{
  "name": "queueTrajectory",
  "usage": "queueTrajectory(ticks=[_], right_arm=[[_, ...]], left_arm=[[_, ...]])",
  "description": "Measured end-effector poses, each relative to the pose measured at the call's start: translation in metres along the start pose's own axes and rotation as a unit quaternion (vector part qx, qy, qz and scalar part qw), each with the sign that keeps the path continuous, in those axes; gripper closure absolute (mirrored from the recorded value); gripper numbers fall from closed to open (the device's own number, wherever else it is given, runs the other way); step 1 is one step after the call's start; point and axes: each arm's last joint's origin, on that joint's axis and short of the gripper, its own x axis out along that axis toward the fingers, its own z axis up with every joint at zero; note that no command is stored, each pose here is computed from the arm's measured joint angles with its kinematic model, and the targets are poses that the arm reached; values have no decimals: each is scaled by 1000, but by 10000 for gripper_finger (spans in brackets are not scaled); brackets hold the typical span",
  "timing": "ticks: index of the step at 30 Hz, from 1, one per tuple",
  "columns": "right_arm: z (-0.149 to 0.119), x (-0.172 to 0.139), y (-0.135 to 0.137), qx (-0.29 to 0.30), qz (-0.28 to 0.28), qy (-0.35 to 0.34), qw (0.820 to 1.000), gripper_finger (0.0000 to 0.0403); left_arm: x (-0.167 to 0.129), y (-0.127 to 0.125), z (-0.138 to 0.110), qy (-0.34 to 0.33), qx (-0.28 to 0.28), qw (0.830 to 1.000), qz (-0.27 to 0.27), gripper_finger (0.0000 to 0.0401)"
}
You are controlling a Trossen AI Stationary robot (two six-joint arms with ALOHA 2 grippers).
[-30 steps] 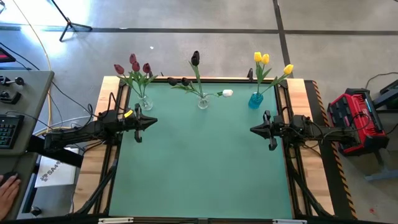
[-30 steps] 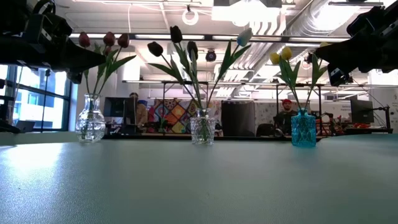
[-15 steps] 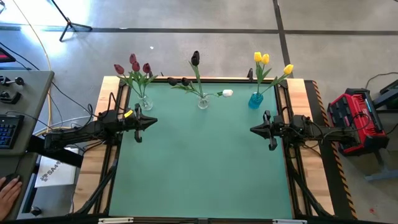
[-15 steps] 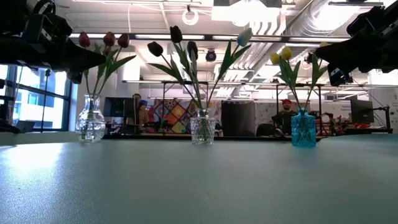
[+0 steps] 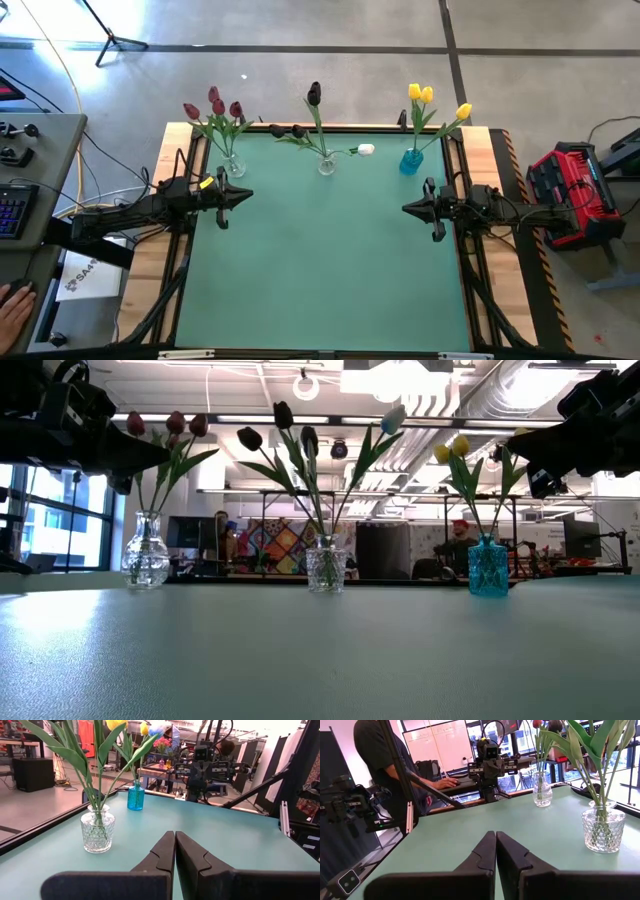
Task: Sort flowers into vase by color
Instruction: Return to Home Position
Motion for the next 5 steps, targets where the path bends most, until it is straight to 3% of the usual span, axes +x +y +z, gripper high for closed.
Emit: queueTrajectory(ticks=[5], right_arm=[[0,0,0,0,0,0,1000,403]], left_arm=[[0,0,0,0,0,1000,0,401]])
